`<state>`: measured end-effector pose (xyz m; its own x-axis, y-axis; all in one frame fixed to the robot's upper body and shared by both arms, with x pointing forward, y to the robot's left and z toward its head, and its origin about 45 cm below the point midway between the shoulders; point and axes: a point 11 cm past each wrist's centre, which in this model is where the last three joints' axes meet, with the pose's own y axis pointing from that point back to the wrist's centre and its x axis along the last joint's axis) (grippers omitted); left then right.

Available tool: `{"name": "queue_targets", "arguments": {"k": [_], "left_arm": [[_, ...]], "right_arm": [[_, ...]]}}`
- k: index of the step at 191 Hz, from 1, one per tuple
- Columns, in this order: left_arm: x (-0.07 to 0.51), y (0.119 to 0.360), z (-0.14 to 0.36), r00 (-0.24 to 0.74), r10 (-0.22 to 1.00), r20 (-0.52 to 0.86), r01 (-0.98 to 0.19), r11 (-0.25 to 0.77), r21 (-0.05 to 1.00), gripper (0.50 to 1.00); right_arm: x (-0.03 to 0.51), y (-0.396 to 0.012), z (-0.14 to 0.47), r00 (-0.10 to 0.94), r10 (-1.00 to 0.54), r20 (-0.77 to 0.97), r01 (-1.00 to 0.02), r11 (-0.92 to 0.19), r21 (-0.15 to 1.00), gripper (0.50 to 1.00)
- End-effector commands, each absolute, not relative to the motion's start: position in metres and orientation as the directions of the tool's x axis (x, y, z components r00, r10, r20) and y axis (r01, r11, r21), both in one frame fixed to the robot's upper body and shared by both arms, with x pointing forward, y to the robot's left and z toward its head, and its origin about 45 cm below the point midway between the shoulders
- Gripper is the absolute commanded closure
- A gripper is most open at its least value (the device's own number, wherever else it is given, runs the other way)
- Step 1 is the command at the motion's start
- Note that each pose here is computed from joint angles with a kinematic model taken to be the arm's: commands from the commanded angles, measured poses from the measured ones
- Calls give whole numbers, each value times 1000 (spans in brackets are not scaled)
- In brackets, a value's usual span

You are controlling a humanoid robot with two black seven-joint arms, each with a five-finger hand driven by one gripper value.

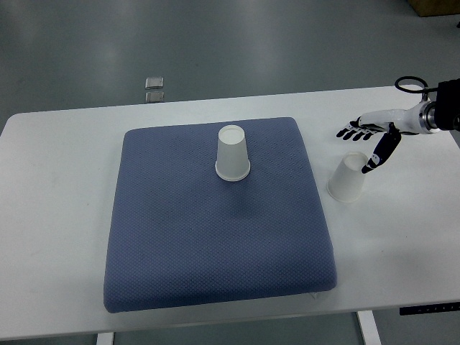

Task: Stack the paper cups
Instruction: 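Lower the right hand and close its fingers around the loose white cup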

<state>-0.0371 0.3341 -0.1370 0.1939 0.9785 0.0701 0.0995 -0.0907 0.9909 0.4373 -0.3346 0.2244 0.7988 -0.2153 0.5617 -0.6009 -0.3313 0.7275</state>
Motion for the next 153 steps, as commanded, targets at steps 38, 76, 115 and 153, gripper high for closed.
{"name": "queue_targets", "arguments": {"k": [38,76,115,153], "left_arm": [[-37,334,-137,194,979,70,99,-91,991,500],[-37,334,-137,194,979,70,99,-91,991,500],[-37,334,-137,194,979,70,99,-91,991,500],[-37,334,-137,194,979,70,99,-91,991,500]], "right_arm": [[431,-325,198,792,-176,584,-607,-320,727,589],[429,-325,194,795,-151,587,-602,-313,735,718],[429,-326,193,797,-148,586,-600,-310,738,754],[427,-329,193,801,-141,582,-594,-302,745,812]]}}
